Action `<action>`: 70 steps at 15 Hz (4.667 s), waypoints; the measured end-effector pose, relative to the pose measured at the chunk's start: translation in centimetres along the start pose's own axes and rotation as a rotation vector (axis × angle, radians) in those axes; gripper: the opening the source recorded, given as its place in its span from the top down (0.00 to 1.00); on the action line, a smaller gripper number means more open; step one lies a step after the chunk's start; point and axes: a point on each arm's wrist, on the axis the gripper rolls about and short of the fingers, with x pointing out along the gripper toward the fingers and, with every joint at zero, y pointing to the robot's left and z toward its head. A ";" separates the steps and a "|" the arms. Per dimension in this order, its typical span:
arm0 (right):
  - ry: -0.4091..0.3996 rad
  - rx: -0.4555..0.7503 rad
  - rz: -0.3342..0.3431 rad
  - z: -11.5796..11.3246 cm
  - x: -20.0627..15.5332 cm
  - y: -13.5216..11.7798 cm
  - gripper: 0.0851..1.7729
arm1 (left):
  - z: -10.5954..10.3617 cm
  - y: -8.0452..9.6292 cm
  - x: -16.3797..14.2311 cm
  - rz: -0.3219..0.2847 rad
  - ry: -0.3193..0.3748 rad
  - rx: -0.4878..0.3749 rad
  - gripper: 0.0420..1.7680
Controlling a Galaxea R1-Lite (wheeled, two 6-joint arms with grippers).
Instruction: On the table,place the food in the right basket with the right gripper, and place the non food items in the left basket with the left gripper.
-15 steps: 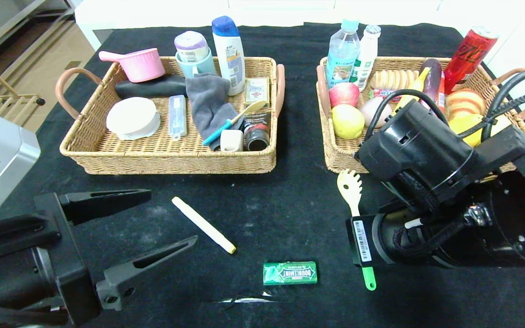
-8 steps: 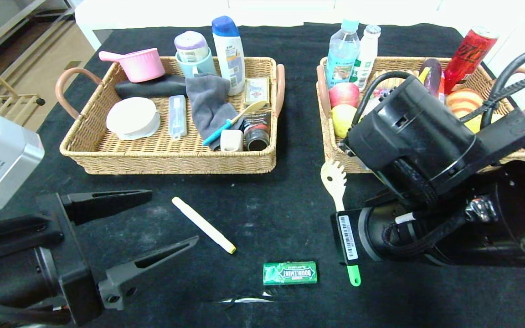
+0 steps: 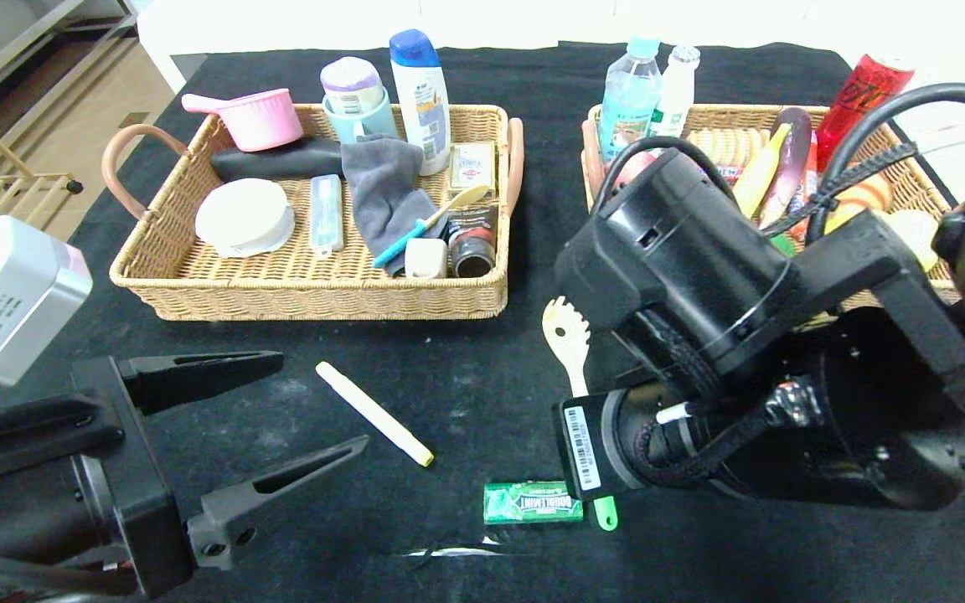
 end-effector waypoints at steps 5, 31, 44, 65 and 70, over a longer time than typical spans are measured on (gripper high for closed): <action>-0.070 0.031 -0.022 2.5 2.5 1.2 0.92 | 0.1 0.2 0.2 0.014 0.000 -0.003 0.03; -0.148 0.097 -0.067 4.1 7.5 1.5 0.53 | 0.7 1.0 -0.4 0.073 -0.030 -0.006 0.03; -0.127 -0.454 0.173 1.8 1.8 -3.4 0.13 | 1.2 1.0 -1.0 0.087 -0.056 -0.004 0.03; -0.152 -1.042 0.061 -4.0 3.1 -1.2 0.04 | 3.3 1.2 -5.9 0.170 -0.075 -0.012 0.03; -0.120 -1.071 0.073 -5.0 3.9 -0.7 0.04 | 3.5 1.0 -6.6 0.172 -0.099 -0.006 0.03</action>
